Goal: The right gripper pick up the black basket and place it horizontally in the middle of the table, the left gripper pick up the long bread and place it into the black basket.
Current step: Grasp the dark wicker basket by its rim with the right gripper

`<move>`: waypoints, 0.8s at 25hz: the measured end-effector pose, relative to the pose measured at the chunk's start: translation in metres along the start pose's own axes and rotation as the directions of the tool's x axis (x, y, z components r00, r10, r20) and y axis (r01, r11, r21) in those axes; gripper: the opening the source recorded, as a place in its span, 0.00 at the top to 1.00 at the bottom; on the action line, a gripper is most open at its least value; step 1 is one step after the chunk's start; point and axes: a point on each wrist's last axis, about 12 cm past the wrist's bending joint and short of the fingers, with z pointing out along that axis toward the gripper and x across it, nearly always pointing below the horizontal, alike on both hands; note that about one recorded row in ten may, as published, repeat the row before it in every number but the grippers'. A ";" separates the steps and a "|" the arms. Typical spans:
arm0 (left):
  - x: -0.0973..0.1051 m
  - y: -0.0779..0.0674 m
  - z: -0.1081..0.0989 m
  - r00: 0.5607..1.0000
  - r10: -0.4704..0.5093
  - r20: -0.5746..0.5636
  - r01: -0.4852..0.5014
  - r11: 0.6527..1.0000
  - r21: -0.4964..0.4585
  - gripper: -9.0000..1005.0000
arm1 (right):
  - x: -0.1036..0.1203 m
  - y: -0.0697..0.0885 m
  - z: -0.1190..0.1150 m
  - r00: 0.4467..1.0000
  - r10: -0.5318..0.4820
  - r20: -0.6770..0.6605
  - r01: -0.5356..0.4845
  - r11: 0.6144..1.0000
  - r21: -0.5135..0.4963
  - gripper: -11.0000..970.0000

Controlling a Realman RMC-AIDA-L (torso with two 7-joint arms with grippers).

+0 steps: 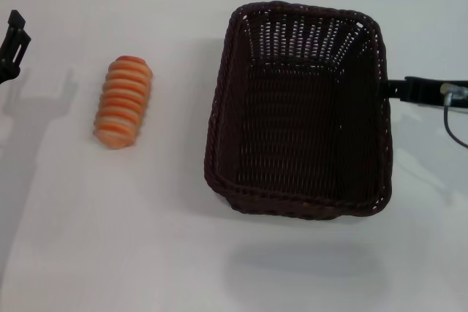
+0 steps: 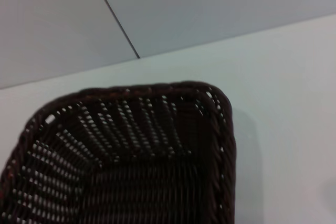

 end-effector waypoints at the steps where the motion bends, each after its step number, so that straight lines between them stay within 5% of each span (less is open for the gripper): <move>1: 0.000 0.000 0.000 1.000 0.000 0.000 0.000 1.000 0.000 0.24 | 0.002 -0.003 0.004 1.000 0.013 -0.011 -0.013 1.000 -0.002 0.18; 20: 0.000 0.000 -0.001 1.000 -0.003 -0.001 0.003 1.000 -0.004 0.24 | 0.005 0.004 0.030 0.999 0.009 -0.049 -0.013 0.997 -0.073 0.19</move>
